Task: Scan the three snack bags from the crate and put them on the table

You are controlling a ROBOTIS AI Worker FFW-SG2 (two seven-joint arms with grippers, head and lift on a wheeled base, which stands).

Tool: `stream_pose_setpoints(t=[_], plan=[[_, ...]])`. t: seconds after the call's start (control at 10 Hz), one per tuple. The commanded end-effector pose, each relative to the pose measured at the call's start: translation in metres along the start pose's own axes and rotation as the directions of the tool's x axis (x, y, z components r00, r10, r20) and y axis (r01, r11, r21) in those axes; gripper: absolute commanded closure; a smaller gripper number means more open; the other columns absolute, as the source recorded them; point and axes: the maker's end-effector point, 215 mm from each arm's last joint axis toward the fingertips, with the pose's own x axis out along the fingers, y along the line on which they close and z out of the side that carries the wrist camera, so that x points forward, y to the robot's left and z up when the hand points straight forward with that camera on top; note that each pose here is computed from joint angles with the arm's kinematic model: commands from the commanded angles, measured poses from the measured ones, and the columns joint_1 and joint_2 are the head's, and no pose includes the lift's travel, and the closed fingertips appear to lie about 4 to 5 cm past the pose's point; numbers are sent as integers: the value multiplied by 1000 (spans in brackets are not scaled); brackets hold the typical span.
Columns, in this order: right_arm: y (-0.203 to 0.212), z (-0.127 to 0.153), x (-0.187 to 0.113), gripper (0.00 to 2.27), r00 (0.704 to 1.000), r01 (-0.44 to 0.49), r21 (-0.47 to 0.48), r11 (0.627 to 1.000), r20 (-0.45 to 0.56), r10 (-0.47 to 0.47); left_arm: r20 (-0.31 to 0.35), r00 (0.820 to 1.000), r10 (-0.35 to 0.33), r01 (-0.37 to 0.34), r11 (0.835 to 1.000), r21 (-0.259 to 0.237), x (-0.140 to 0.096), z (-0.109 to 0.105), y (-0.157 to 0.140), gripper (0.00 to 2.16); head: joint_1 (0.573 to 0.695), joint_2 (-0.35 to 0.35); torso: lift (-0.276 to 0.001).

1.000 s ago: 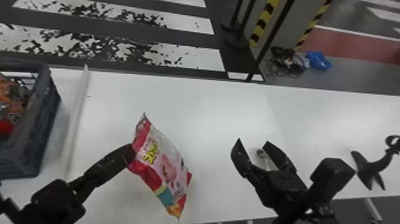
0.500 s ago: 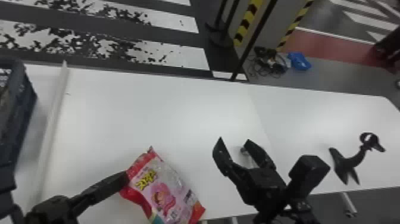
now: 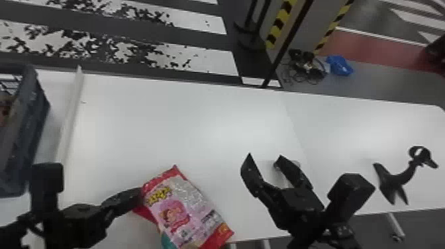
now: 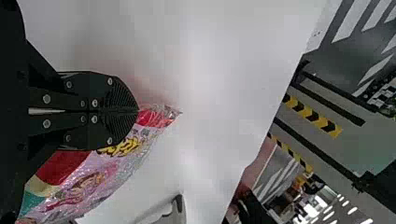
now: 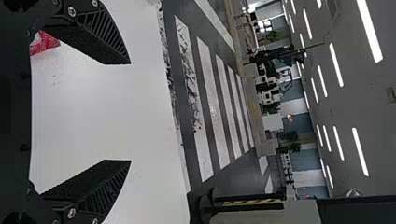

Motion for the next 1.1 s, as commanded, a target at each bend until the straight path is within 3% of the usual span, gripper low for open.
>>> stream_pose_setpoints(t=[0.0, 0.1, 0.2, 0.5, 0.8, 0.9, 1.0], plan=[[2, -1, 0, 130, 1000, -2, -5, 1000, -1, 2, 73, 996, 45, -52, 995, 88, 1, 26, 0, 140, 695, -292, -94], [8, -6, 1, 130, 1000, -16, -18, 1000, -14, 16, 209, 971, 113, -150, 974, 171, -7, 63, 7, -2, 695, -288, -94], [17, -22, 1, 130, 996, -57, -24, 998, -70, 56, 272, 949, 157, -212, 959, 187, -18, 83, 14, 6, 695, -262, -94], [53, -82, -18, 130, 922, -242, 27, 970, -305, 238, 392, 899, 195, -291, 936, 200, -58, 112, 22, 29, 695, -135, -94], [75, -94, -25, 130, 889, -297, 76, 952, -341, 305, 490, 844, 219, -348, 919, 188, -118, 136, 23, 29, 695, -43, -94], [87, -99, -27, 144, 879, -314, 92, 945, -349, 326, 532, 815, 232, -377, 909, 180, -149, 148, 25, 29, 695, -6, -94], [102, -109, -30, 205, 855, -344, 117, 932, -371, 362, 549, 800, 243, -390, 906, 166, -171, 154, 29, 29, 695, 46, -94]])
